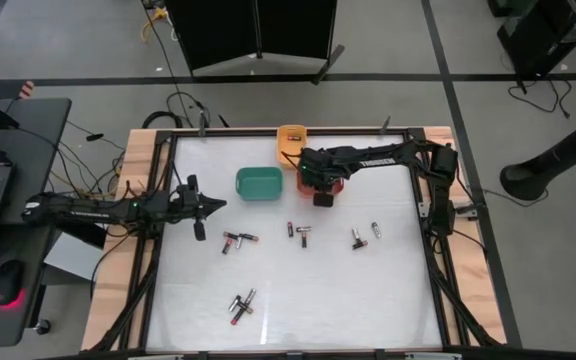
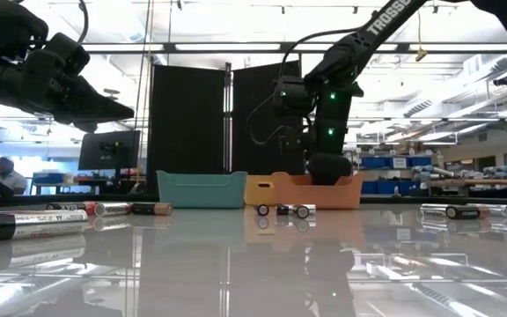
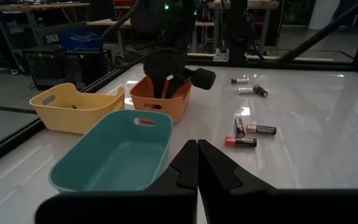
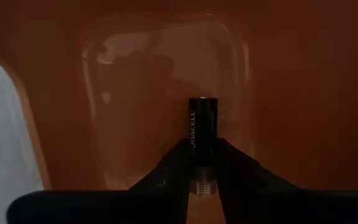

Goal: Sort batteries
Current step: Put the brown battery into the orange bin, then put the silver battery into the green bin

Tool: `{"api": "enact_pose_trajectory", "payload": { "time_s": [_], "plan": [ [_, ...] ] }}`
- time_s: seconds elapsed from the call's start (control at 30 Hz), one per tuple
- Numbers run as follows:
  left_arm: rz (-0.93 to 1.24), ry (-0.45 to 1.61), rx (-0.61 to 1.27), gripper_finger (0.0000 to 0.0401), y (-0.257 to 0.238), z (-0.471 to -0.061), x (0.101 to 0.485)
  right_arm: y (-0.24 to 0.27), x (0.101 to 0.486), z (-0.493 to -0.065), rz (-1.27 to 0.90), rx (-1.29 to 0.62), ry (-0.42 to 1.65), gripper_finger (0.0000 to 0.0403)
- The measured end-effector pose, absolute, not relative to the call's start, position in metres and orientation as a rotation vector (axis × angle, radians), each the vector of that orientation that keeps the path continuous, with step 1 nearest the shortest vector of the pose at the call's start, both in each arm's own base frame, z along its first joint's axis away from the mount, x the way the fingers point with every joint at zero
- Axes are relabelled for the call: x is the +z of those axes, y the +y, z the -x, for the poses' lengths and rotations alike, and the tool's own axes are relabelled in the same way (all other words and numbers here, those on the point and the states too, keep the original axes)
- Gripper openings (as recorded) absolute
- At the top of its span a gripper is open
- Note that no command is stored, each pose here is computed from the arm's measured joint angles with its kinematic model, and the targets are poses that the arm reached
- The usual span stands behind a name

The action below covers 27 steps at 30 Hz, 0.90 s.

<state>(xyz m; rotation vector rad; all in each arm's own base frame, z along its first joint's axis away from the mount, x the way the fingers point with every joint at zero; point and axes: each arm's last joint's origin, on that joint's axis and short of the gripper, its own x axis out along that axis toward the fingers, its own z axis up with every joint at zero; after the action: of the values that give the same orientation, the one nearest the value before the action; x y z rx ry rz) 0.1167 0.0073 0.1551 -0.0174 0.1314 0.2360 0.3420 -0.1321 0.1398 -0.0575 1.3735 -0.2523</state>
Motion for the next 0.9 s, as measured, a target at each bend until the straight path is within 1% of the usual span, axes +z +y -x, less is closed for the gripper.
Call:
{"api": "enact_pose_trajectory", "payload": {
  "time_s": [0.17,0.3,0.4,0.5,0.57,0.67,0.7,0.83,0.9],
  "plan": [
    [0.016,0.137,0.236,0.0010,0.007,-0.117,0.155,-0.127,0.153,-0.339,0.041,-0.274,1.345,0.0110],
    [0.014,0.148,0.236,0.0010,0.007,-0.117,0.154,-0.116,0.180,-0.335,0.071,-0.300,1.300,0.0131],
    [0.010,0.160,0.223,0.0010,0.007,-0.119,0.161,-0.105,0.202,-0.329,0.108,-0.315,1.267,0.0136],
    [0.007,0.196,0.219,0.0010,0.007,-0.121,0.168,-0.092,0.223,-0.320,0.127,-0.317,1.240,0.0113],
    [0.004,0.244,0.217,0.0010,0.007,-0.122,0.170,-0.084,0.232,-0.317,0.136,-0.309,1.210,0.0079],
    [0.017,0.306,0.201,0.0010,0.006,-0.125,0.176,-0.072,0.234,-0.310,0.152,-0.287,1.184,0.0018],
    [0.026,0.326,0.190,0.0010,0.006,-0.127,0.178,-0.068,0.231,-0.307,0.151,-0.284,1.180,0.0012],
    [0.066,0.404,0.118,0.0010,0.002,-0.135,0.184,-0.053,0.215,-0.295,0.113,-0.289,1.168,0.0024],
    [0.083,0.442,0.079,0.0010,-0.002,-0.141,0.189,-0.044,0.207,-0.289,0.102,-0.292,1.155,0.0022]
  ]
}}
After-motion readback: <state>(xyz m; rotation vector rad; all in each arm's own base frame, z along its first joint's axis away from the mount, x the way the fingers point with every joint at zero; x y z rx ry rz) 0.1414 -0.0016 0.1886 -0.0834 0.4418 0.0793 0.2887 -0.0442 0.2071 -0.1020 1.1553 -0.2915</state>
